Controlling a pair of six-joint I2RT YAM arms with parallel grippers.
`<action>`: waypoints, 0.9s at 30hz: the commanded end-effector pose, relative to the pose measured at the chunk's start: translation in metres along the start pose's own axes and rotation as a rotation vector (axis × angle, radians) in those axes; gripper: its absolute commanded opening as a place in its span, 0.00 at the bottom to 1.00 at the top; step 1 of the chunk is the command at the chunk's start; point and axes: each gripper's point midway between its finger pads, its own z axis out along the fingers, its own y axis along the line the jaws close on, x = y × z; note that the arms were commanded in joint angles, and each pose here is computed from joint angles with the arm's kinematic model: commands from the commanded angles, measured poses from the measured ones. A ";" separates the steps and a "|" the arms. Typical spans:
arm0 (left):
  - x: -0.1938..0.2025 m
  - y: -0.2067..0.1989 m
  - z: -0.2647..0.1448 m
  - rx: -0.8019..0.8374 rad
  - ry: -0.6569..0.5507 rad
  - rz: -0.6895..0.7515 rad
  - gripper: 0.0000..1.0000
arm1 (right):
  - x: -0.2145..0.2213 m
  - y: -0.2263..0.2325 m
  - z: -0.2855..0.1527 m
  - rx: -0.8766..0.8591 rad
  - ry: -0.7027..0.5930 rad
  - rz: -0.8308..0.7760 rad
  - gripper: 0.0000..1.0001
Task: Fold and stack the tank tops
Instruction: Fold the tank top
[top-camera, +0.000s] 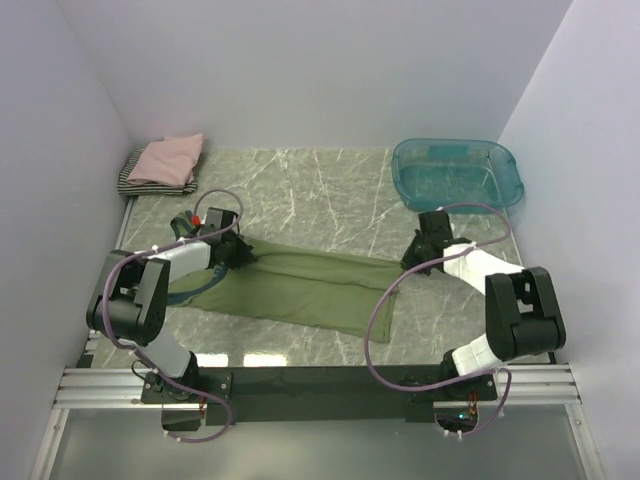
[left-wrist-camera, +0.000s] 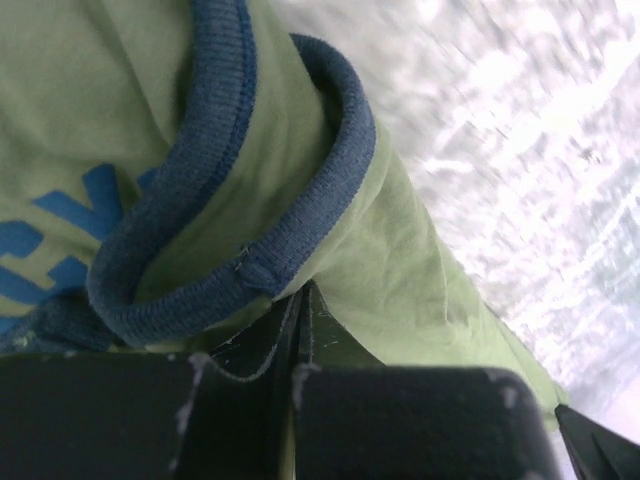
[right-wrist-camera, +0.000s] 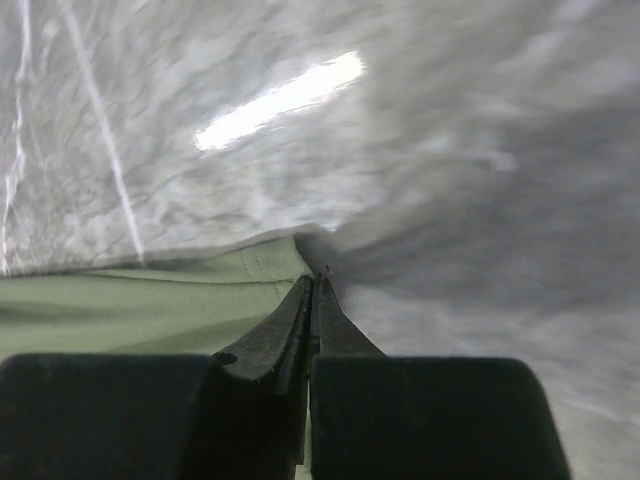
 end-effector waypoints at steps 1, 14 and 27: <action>0.023 0.014 0.014 -0.067 0.050 0.046 0.04 | -0.018 -0.030 -0.012 0.082 -0.073 0.050 0.00; 0.087 -0.088 0.046 0.094 0.207 0.266 0.10 | -0.030 -0.058 -0.035 0.069 -0.128 0.154 0.37; 0.045 -0.117 0.059 0.061 0.179 0.297 0.19 | -0.036 -0.015 -0.072 0.075 -0.210 -0.028 0.57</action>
